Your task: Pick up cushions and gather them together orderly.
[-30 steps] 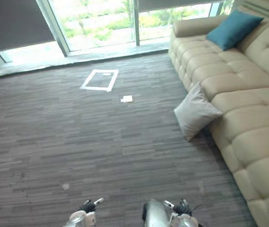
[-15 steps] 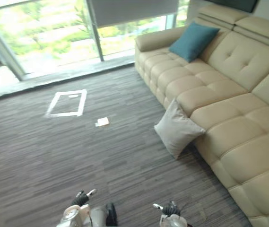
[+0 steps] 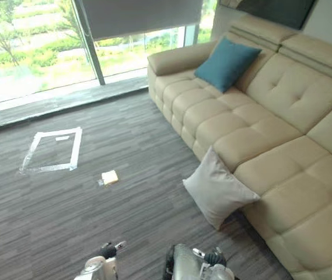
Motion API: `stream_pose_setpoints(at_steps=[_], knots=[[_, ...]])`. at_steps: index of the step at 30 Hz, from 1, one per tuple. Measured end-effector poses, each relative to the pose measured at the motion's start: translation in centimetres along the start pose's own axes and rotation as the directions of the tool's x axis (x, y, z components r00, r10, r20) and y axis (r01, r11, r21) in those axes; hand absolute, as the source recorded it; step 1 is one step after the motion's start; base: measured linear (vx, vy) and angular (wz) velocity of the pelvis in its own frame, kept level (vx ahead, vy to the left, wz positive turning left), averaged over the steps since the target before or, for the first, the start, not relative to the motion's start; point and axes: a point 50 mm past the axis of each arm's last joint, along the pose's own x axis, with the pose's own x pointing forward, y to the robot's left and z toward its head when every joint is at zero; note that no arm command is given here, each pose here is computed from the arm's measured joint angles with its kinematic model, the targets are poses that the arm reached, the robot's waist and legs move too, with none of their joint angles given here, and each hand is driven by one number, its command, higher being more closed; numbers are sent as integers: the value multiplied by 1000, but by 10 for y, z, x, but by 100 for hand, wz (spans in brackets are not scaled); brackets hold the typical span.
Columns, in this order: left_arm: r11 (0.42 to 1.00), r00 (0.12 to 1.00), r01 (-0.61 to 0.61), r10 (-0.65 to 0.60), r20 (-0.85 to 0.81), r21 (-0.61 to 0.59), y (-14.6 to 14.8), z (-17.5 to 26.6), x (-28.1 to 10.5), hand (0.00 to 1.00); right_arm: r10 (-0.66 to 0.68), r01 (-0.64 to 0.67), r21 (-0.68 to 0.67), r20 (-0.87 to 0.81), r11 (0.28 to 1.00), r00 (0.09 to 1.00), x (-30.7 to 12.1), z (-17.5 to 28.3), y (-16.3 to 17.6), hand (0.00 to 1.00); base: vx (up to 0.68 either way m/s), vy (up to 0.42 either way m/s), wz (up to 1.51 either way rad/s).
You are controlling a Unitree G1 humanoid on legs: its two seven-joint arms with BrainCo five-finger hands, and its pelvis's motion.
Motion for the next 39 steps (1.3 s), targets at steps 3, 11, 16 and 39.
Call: stream_pose_setpoints(at_steps=[3,11,16,39], knots=[[999,1000,-27,27,-2,-28,8,-3,-1,0,12,-12,-11,4,1000,1000,1,2,3,0,506,-166,-59],[997,998,-37,41,44,-72,10,7,-1,0,50,-51,-42,-22,998,999,1,0,19,0,372,57,-108],[996,998,-39,42,47,-76,10,7,-1,0,66,-68,-76,-32,995,997,0,-4,23,0,419,324,-122],[999,1000,6,-8,28,39,-2,8,2,0,-14,14,-2,-35,1000,999,3,-3,3,0,259,61,-59]])
